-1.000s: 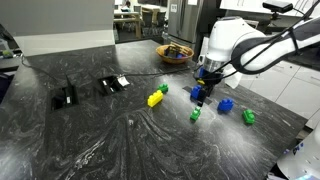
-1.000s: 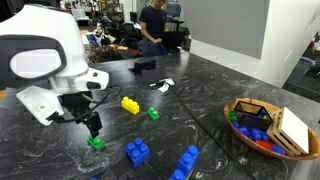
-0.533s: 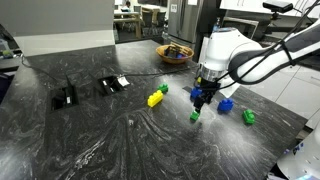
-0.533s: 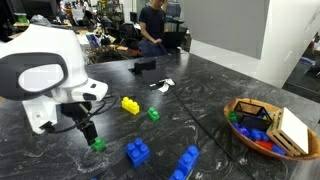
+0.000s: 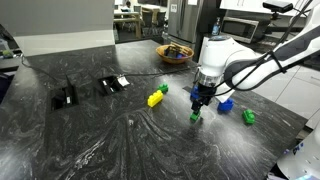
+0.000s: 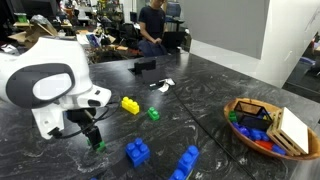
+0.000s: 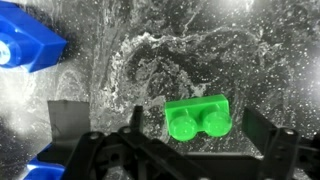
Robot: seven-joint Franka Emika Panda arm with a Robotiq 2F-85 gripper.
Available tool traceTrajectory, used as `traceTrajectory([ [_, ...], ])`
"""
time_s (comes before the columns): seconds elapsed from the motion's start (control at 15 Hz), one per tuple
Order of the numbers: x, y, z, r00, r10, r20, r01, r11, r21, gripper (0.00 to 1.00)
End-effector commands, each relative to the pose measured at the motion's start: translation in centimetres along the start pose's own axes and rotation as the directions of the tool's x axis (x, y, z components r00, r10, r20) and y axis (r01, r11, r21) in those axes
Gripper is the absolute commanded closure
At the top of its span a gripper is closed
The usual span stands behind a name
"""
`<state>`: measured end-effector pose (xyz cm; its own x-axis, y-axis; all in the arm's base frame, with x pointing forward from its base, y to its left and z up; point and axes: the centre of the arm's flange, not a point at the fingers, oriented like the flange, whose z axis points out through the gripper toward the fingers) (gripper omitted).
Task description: Place the green block on the front left on top of the square blue block
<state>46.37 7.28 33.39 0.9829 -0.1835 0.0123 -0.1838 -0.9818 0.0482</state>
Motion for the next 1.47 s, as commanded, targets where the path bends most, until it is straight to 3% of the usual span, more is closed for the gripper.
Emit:
traceTrajectory([
  [0.0, 0.6, 0.0, 0.4, 0.997, -0.073, -0.017, 0.073, 0.997, 0.003, 0.0],
  [0.6, 1.3, 0.0, 0.9, 0.982, -0.19, -0.011, 0.19, 0.98, 0.057, 0.0],
  [1.4, 2.0, 0.5, 2.1, 0.985, -0.169, -0.017, 0.17, 0.984, 0.055, 0.02],
])
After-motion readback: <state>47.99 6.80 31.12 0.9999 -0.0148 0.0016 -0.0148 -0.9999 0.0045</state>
